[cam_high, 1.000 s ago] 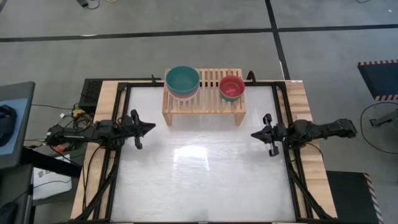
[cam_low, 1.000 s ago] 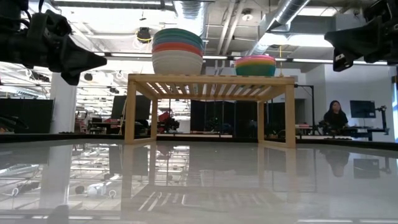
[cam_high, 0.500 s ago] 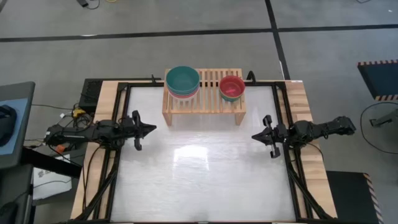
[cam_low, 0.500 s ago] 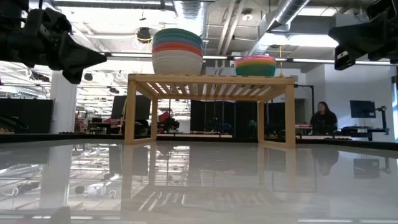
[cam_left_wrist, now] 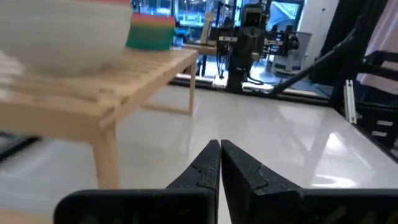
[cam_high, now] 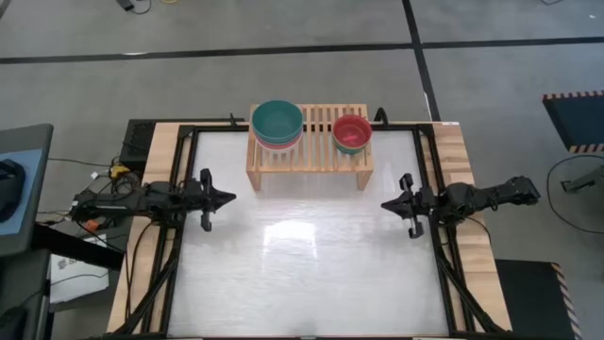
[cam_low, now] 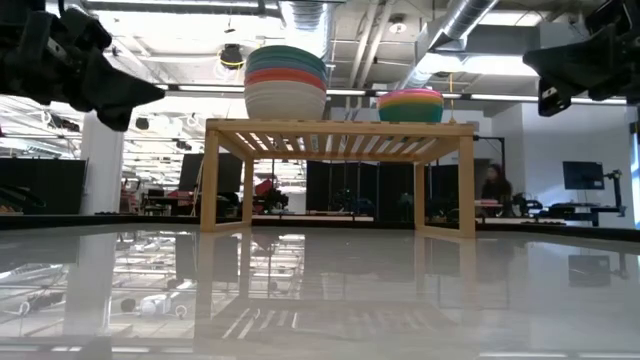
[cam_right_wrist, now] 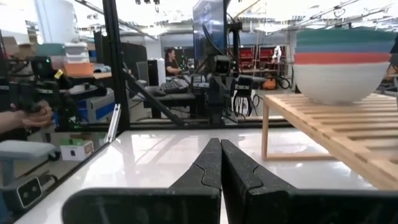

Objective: Place and stack bowls onto a shelf
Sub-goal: Return to Home Position

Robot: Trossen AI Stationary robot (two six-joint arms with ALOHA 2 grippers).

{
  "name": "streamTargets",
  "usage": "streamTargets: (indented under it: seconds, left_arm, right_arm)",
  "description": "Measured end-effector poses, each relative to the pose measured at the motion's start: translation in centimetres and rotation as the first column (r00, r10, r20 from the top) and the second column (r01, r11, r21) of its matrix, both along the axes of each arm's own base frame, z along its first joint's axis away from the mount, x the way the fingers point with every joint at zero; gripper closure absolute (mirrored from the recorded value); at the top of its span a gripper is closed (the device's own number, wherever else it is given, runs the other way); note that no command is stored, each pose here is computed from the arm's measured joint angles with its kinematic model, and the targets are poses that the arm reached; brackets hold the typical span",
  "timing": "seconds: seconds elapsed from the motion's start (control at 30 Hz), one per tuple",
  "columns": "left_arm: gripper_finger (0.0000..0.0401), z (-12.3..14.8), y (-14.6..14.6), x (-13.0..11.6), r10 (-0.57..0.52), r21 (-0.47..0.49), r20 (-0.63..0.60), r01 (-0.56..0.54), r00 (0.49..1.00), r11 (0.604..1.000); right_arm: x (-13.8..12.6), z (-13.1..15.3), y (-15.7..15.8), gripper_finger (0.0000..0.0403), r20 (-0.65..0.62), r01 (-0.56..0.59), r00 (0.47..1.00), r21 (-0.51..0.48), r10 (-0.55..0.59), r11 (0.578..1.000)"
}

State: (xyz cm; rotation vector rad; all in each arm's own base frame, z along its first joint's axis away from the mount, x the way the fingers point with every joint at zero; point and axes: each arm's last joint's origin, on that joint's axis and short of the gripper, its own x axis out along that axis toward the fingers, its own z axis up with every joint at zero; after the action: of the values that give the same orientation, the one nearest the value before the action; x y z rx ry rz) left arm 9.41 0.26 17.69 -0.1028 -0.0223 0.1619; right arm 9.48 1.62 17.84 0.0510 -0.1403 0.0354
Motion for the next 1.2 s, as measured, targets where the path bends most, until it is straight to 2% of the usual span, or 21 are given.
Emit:
streamTargets:
  seconds: [0.13, 0.47, 0.67, 1.1, 1.2]
  left_arm:
    - [0.0401, -0.61, -0.2, 0.29, -0.054, -0.039, 0.038, 0.055, 0.998, 0.998]
    - [0.0401, -0.57, -0.34, 0.31, -0.091, 0.024, 0.035, 0.09, 0.995, 0.996]
    - [0.0401, -0.6, -0.34, 0.31, -0.091, -0.01, 0.04, 0.092, 0.995, 0.996]
    - [0.0401, -0.63, -0.34, 0.32, -0.09, -0.012, 0.04, 0.09, 0.995, 0.996]
    - [0.0401, -0.64, -0.34, 0.32, -0.089, -0.012, 0.04, 0.09, 0.995, 0.996]
  right_arm:
    - [0.03, -0.25, 0.01, 0.0382, -0.026, -0.001, 1.0, 0.011, 0.002, 1.0]
    - [0.07, -0.76, 0.08, 0.0357, -0.078, -0.015, 0.997, 0.013, 0.016, 1.0]
    - [0.08, -0.83, 0.06, 0.0354, -0.087, -0.019, 0.996, 0.064, 0.025, 0.998]
    - [0.07, -0.71, 0.06, 0.0353, -0.075, -0.019, 0.997, 0.065, 0.024, 0.998]
    - [0.06, -0.57, 0.06, 0.0353, -0.059, -0.017, 0.998, 0.04, 0.02, 0.999]
